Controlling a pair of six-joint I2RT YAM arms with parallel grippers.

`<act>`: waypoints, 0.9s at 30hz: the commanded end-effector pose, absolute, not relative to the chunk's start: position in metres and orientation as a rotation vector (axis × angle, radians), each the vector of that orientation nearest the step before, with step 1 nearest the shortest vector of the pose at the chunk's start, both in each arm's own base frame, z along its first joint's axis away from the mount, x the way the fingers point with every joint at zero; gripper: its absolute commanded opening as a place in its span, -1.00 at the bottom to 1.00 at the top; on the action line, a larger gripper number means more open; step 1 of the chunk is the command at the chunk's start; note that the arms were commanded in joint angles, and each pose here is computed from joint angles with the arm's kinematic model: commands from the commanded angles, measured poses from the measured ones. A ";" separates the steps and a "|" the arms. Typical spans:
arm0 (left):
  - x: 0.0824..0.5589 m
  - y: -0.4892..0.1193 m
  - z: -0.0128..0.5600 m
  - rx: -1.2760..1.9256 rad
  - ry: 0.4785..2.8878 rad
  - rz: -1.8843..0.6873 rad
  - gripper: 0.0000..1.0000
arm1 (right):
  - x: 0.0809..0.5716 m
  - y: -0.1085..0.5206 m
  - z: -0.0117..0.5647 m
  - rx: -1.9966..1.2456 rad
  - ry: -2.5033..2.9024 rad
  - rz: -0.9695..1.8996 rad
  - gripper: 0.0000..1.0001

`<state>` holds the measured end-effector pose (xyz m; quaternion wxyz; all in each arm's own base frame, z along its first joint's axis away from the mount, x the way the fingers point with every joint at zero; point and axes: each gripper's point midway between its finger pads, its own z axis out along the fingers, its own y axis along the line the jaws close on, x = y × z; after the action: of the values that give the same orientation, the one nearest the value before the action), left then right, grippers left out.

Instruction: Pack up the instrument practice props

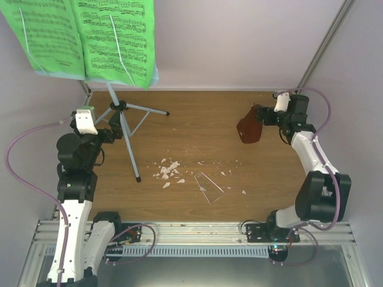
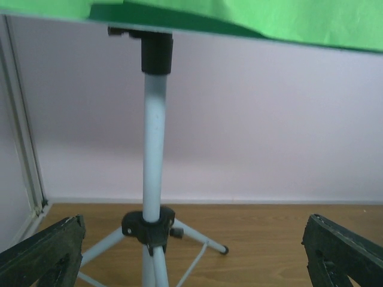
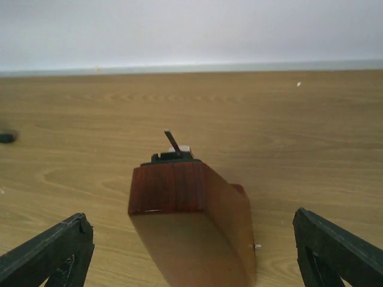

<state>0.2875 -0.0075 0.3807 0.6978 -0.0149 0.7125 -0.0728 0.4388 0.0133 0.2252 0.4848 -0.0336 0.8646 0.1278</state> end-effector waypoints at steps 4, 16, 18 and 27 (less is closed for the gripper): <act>0.309 0.008 0.388 -0.035 1.529 -0.044 0.98 | 0.455 0.032 0.206 -0.222 2.162 0.336 0.81; 0.313 -0.004 0.374 0.044 1.547 -0.080 0.86 | 0.471 0.043 0.177 -0.338 2.169 0.234 0.28; 0.312 -0.008 0.374 0.061 1.546 -0.097 0.83 | 0.467 0.046 0.176 -0.339 2.167 0.241 0.15; 0.308 -0.006 0.372 0.054 1.546 -0.082 0.71 | 0.431 0.141 0.249 -0.566 1.968 0.320 -0.23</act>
<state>0.3105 -0.0064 0.3585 0.6906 0.0172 0.7217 -0.0437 0.4485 0.0830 0.1823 0.4423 -0.1694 0.8743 0.1065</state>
